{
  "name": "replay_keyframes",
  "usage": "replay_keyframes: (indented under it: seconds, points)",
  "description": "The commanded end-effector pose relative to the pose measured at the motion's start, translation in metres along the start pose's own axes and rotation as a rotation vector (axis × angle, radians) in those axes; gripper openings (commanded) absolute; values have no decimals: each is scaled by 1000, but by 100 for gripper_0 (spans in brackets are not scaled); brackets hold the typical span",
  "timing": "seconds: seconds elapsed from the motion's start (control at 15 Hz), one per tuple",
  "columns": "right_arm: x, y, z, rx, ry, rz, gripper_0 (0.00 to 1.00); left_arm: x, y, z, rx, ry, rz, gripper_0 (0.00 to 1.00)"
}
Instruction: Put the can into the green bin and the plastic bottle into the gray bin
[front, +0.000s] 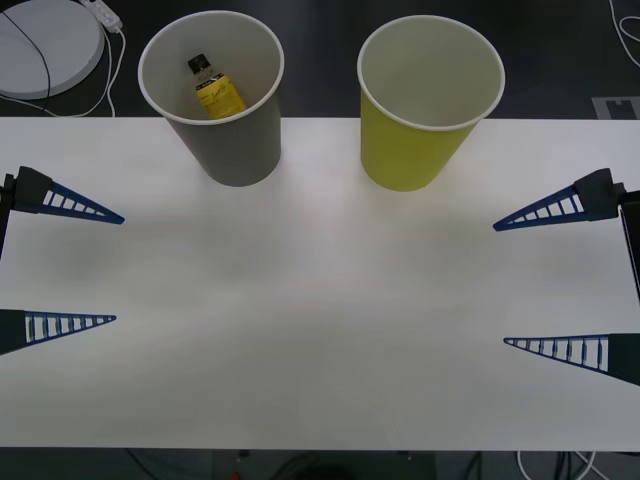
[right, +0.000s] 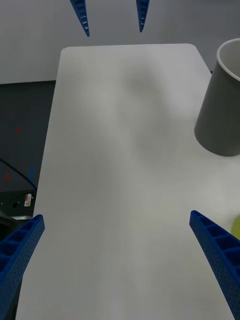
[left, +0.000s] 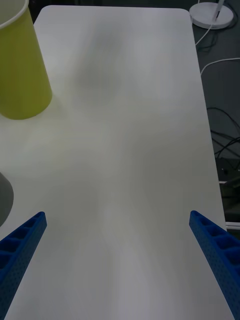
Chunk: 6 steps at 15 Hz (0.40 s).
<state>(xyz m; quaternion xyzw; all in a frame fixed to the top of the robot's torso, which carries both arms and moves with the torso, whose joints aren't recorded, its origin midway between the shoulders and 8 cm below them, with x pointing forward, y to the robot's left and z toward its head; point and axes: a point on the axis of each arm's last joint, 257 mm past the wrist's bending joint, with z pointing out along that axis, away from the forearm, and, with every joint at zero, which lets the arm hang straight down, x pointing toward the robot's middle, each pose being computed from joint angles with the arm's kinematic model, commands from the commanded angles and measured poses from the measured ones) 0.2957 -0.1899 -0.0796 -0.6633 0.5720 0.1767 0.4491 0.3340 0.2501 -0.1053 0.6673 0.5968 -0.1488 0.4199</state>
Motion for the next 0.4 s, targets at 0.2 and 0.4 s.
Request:
replay_keyframes:
  seconds: [0.2, 0.4]
  points:
    - [0, 1, 0, -6, -3, -6, 100, 0, 0, 0, 0, 0, 0, 100]
    - [0, 2, 0, -9, -2, -1, 100, 0, 0, 0, 0, 0, 0, 100]
